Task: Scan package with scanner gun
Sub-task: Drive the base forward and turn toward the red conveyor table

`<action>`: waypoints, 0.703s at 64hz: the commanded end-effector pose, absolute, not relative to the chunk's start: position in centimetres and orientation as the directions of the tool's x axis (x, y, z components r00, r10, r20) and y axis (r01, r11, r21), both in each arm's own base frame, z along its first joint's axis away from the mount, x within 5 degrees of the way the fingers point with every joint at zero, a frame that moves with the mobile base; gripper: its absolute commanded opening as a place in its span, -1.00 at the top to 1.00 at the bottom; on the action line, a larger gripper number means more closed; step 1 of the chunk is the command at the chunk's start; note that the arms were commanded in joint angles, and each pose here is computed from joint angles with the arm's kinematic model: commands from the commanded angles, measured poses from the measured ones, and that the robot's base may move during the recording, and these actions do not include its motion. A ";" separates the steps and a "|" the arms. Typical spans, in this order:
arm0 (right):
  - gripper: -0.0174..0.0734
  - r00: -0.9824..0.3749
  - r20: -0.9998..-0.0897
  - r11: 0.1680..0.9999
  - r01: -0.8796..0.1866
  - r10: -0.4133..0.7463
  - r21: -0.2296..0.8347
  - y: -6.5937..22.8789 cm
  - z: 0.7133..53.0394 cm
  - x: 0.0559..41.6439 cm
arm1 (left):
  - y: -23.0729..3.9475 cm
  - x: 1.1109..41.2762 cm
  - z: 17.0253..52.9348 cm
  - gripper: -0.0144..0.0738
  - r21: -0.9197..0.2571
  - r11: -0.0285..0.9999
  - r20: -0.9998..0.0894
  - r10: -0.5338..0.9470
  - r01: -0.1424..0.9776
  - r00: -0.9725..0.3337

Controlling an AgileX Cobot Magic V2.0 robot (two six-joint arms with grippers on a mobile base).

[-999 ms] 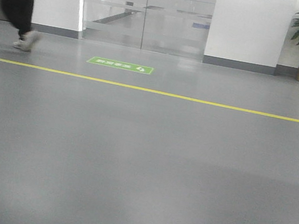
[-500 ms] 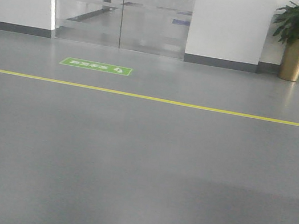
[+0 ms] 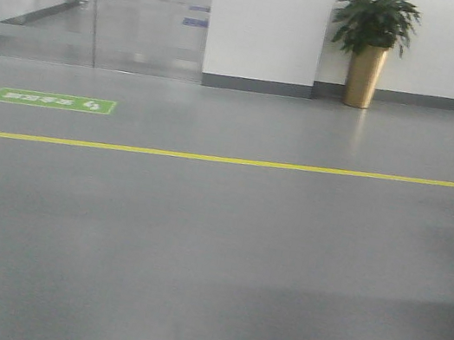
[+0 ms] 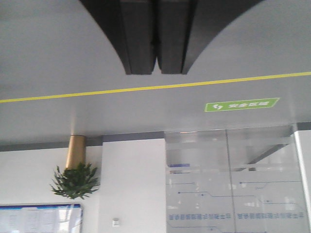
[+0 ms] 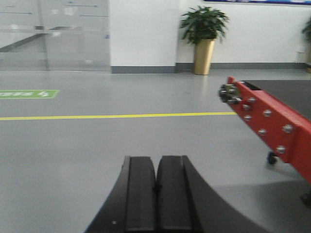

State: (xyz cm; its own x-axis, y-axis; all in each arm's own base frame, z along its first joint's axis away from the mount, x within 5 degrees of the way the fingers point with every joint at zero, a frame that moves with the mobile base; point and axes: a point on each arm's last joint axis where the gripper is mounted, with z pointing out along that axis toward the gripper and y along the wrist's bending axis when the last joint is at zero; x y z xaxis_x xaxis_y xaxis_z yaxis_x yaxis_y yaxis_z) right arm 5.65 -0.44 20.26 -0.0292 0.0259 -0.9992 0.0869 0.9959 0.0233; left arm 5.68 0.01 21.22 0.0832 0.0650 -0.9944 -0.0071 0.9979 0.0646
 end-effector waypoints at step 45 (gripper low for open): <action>0.96 -0.001 -1.000 0.995 0.095 0.014 0.013 -0.5 20.5 5.6 | 0.0 5.6 21.5 0.92 0.060 0.998 -0.992 0.061 -0.012 0.109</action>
State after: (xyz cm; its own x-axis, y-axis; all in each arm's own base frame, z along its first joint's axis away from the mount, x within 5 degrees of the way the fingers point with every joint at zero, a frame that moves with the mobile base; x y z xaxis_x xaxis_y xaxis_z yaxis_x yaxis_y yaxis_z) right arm 5.65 -0.45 20.28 -0.0269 0.0257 -0.9993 0.0871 0.9959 0.0233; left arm 5.68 0.01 21.22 0.0832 0.0650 -0.9944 -0.0071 0.9979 0.0646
